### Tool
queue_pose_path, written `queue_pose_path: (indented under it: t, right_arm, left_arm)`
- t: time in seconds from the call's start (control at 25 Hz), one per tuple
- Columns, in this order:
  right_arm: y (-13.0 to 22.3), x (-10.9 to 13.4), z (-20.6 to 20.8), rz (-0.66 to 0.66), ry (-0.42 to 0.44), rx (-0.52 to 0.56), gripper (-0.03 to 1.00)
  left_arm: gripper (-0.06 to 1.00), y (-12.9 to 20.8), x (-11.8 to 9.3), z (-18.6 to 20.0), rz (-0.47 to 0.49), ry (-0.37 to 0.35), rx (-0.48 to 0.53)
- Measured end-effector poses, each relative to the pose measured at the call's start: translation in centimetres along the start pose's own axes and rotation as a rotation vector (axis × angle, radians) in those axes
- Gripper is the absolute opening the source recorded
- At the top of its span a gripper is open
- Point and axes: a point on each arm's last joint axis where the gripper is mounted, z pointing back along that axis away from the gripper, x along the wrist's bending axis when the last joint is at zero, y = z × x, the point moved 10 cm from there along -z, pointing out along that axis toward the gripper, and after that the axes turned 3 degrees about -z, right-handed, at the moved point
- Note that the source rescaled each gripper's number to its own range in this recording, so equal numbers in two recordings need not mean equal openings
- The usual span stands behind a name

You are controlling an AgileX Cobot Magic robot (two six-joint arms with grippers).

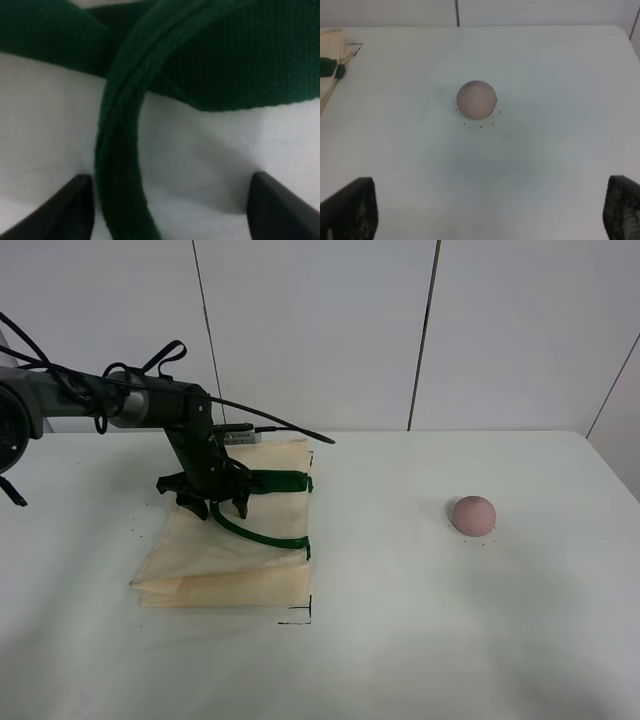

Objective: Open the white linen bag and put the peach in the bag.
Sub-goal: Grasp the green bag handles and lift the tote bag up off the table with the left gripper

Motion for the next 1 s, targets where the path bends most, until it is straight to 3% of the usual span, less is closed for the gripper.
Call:
queue_pose_path:
  t: [0.08, 0.16, 0.36, 0.4, 0.68, 0.84, 0.88, 1.0]
  right_arm:
    - [0.0, 0.0, 0.0, 0.000, 0.000, 0.000, 1.00]
    - [0.0, 0.0, 0.0, 0.000, 0.000, 0.000, 1.00]
    - [0.0, 0.0, 0.0, 0.000, 0.000, 0.000, 1.00]
    - [0.0, 0.0, 0.0, 0.000, 0.000, 0.000, 1.00]
    - [0.0, 0.0, 0.0, 0.000, -0.001, 0.000, 1.00]
    - [0.0, 0.0, 0.0, 0.000, -0.001, 0.000, 1.00]
    - [0.0, 0.0, 0.0, 0.000, -0.001, 0.000, 1.00]
    - [0.0, 0.0, 0.0, 0.000, -0.001, 0.000, 1.00]
  left_arm:
    - [0.85, 0.0, 0.1, -0.1, -0.002, -0.004, 0.001]
    - [0.69, -0.1, 0.1, -0.1, -0.004, -0.006, 0.001]
    - [0.08, -0.2, 0.4, 0.0, -0.014, -0.022, -0.005]
    - [0.00, -0.2, 0.5, 0.1, -0.016, -0.026, -0.005]
    - [0.00, -1.1, 0.4, 2.8, -0.013, -0.036, 0.013]
    - [0.00, -2.9, 0.1, 7.3, -0.008, -0.025, -0.044]
    - [0.00, -4.2, -0.2, 11.2, -0.012, -0.009, -0.108]
    - [0.00, -5.5, -0.4, 16.5, -0.035, 0.007, -0.190]
